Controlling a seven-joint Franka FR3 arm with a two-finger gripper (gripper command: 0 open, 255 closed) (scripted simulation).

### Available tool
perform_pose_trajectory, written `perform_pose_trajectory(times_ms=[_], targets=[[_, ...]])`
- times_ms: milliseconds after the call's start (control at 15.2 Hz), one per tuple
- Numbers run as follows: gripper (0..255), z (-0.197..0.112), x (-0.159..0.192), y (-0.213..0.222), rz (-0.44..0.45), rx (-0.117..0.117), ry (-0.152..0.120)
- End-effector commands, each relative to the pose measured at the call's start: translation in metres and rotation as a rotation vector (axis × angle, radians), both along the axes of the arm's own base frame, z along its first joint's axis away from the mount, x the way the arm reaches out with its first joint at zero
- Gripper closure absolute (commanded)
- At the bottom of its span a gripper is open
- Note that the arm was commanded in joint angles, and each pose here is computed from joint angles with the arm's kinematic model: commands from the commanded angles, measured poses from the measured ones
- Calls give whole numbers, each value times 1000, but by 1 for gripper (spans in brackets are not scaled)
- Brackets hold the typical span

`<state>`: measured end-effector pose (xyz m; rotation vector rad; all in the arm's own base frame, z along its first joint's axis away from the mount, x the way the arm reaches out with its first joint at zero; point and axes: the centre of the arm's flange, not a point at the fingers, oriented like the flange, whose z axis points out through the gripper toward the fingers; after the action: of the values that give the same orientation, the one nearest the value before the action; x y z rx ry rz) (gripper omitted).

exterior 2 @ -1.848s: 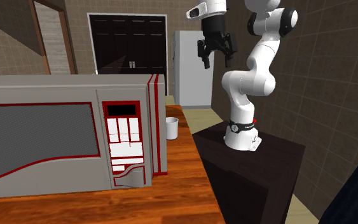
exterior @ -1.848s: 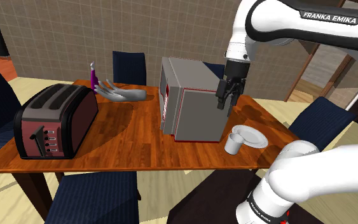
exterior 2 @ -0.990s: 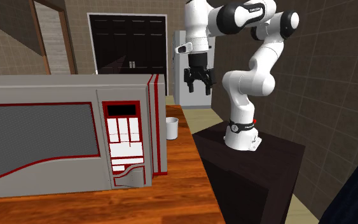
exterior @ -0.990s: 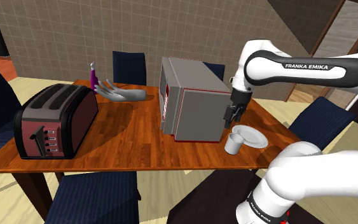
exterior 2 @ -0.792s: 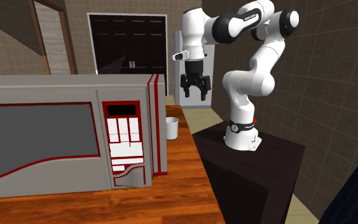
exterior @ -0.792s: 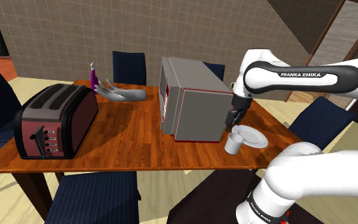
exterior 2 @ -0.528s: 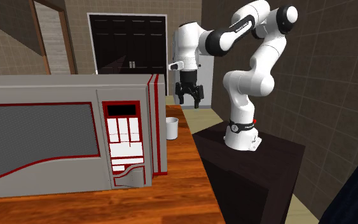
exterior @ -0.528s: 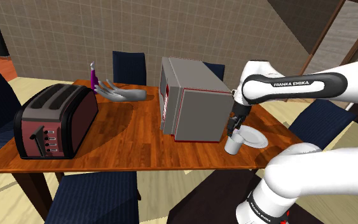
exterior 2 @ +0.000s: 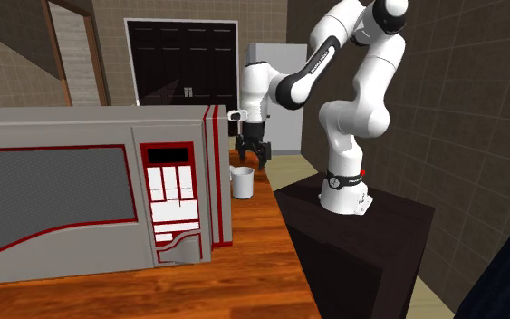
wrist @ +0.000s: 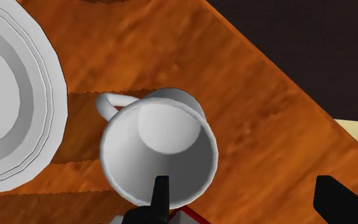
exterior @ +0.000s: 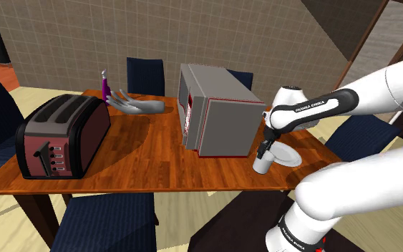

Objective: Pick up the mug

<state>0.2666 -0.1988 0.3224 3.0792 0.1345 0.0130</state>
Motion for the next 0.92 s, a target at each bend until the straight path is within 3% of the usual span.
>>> perform_pose_trajectory(times_ms=[0, 660, 726, 858], targets=[[0, -24, -6, -15, 12, -3, 11], [0, -65, -6, -17, 13, -4, 10], [255, -65, -7, -16, 13, -4, 10], [255, -65, -7, -17, 13, -4, 10]])
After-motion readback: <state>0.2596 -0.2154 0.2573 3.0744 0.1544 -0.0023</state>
